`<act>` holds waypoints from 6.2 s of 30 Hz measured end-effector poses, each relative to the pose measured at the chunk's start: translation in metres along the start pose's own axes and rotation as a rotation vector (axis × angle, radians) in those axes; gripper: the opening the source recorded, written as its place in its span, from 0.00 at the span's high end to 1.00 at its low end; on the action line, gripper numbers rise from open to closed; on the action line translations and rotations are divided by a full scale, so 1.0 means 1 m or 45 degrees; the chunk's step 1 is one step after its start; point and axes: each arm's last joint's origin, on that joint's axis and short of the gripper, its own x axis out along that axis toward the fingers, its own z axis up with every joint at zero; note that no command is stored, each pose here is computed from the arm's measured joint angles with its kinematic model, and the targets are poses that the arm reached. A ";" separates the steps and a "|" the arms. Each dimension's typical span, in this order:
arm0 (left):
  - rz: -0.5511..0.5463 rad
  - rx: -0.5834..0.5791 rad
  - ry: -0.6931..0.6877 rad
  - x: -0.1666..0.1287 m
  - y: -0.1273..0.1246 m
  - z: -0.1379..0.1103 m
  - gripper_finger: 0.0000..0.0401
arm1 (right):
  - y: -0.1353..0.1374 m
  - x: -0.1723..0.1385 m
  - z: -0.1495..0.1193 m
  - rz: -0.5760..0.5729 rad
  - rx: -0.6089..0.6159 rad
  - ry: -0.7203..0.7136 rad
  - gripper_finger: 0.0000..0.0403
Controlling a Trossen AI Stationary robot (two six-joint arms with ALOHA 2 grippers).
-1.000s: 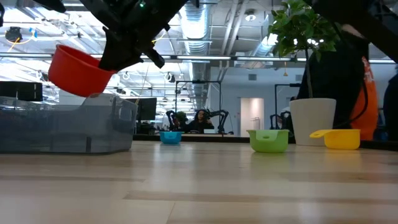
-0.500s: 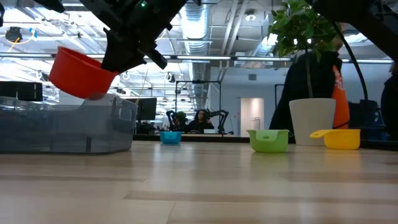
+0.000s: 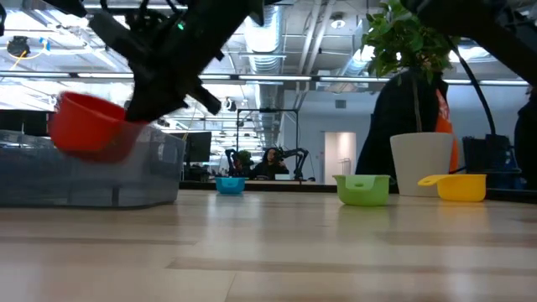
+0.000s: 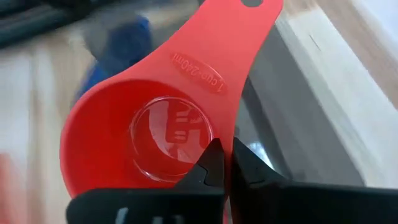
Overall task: Nest measuring cups in basket
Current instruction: Put the red measuring cup into the black bin, then stack the blue measuring cup on top of the red measuring cup in the black bin
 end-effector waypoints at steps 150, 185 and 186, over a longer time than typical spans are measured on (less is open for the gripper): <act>-0.050 -0.276 -0.231 0.117 -0.024 0.086 0.56 | -0.015 -0.287 -0.349 -0.538 0.511 0.622 0.98; -0.075 -0.101 -0.386 0.113 -0.025 0.097 0.56 | -0.018 -0.156 -0.189 0.324 0.325 0.041 0.99; -0.074 -0.100 -0.383 0.113 -0.025 0.097 0.56 | -0.015 -0.157 -0.182 0.346 0.300 0.008 0.99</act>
